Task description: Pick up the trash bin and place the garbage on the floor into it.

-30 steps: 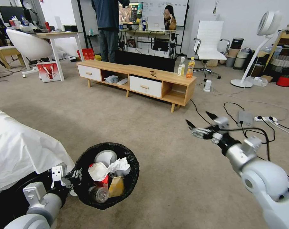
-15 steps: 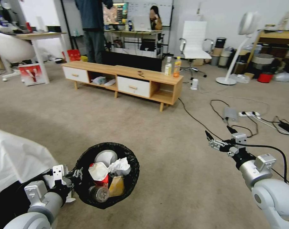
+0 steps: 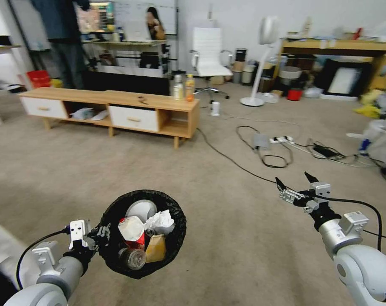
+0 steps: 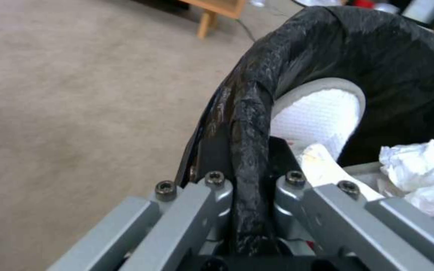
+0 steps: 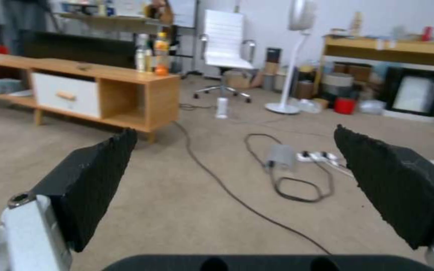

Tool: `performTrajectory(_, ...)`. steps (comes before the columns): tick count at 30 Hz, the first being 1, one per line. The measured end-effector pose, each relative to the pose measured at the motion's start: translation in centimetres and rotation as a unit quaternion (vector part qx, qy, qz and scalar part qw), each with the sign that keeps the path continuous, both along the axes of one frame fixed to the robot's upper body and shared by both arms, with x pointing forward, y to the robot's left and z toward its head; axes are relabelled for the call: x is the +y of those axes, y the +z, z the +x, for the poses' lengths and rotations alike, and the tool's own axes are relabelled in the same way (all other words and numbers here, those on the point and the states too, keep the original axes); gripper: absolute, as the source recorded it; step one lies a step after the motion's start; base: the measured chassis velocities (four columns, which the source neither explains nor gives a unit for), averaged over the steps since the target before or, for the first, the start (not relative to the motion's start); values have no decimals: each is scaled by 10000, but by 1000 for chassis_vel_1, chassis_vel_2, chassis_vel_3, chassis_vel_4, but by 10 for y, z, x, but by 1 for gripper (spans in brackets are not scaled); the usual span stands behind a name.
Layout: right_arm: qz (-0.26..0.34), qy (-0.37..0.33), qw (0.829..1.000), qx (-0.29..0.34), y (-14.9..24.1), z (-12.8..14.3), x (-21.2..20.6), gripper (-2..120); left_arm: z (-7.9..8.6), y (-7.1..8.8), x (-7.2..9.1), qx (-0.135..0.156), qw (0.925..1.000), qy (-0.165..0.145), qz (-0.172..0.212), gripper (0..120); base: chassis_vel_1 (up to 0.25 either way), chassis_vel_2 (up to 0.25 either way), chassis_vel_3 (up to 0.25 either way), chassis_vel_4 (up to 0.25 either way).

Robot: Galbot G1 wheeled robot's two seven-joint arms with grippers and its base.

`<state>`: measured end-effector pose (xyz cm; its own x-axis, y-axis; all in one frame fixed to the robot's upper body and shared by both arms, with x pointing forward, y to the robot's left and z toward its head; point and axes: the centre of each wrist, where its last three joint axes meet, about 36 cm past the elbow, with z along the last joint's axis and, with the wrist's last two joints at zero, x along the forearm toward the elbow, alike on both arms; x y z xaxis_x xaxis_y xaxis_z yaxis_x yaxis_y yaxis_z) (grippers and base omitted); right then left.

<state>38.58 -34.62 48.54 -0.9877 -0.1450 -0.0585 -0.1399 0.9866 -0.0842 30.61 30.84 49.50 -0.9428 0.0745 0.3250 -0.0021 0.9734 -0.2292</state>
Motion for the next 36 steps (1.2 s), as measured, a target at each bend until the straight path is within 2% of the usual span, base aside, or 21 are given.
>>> performTrajectory(21,207,-30,9998,-37,-8,-1,10,100,1,0,-1,-19,10000,0,-16,5,-15,-20,-17,-17)
performTrajectory(36,282,-134,9995,47,-28,-13,20,100,4,-2,1,-1,10000,12,-56,5,0,0,0,0)
